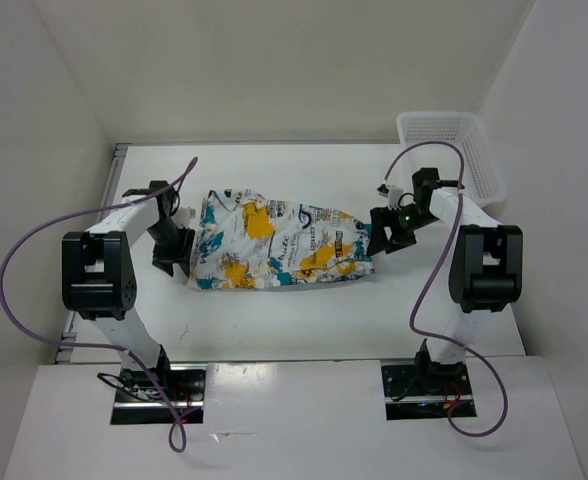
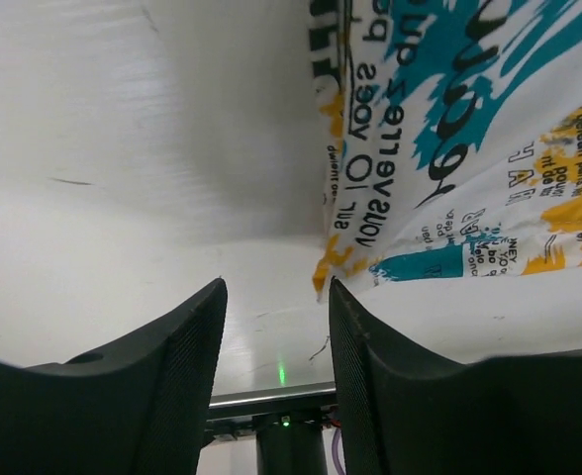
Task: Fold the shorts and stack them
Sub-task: Fold the shorts
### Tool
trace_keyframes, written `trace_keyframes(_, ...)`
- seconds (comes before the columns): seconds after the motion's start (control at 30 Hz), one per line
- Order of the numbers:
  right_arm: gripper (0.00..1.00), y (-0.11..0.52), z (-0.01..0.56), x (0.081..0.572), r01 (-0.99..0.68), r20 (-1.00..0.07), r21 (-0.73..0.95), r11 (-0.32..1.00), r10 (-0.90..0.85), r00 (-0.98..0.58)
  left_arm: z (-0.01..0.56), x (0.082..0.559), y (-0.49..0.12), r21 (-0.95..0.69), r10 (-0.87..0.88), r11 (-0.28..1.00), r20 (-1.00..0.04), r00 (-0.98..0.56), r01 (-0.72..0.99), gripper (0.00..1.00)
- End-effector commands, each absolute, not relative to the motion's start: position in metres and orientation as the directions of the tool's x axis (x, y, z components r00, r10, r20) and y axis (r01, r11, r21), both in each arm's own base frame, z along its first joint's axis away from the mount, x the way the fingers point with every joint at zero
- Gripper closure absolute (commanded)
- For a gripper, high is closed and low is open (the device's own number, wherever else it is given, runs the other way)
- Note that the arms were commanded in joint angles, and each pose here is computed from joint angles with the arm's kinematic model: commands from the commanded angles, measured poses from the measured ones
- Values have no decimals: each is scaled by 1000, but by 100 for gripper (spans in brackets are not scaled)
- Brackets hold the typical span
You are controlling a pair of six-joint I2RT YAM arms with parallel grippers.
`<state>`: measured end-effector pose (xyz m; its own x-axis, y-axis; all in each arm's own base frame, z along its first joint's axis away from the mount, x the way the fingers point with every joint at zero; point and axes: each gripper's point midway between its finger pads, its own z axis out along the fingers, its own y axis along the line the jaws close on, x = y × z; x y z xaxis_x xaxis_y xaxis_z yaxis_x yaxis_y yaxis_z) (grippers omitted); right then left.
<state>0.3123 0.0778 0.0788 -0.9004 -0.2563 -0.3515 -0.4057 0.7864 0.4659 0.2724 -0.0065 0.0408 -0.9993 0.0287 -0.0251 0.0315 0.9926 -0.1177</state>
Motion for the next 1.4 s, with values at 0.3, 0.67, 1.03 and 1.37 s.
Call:
trace_keyframes(0.3, 23, 113, 36, 308, -154, -185, 552, 820, -60, -981, 114, 344, 11, -40, 23, 999, -254, -967, 34, 43)
trace_keyframes(0.67, 56, 101, 1, 295, -77, -96, 383, 921, -44, -994, 80, 336, -14, -124, 53, 990, -153, -987, 72, 43)
trace_keyframes(1.03, 100, 110, 19, 338, -148, -245, 410, 900, -47, -968, 124, 370, -53, -74, 171, 977, -299, -939, 202, 43)
trace_keyframes(1.37, 100, 103, 45, 346, -273, -348, 368, 889, -141, -927, 111, 499, -60, 56, 187, 981, -507, -842, 185, 39)
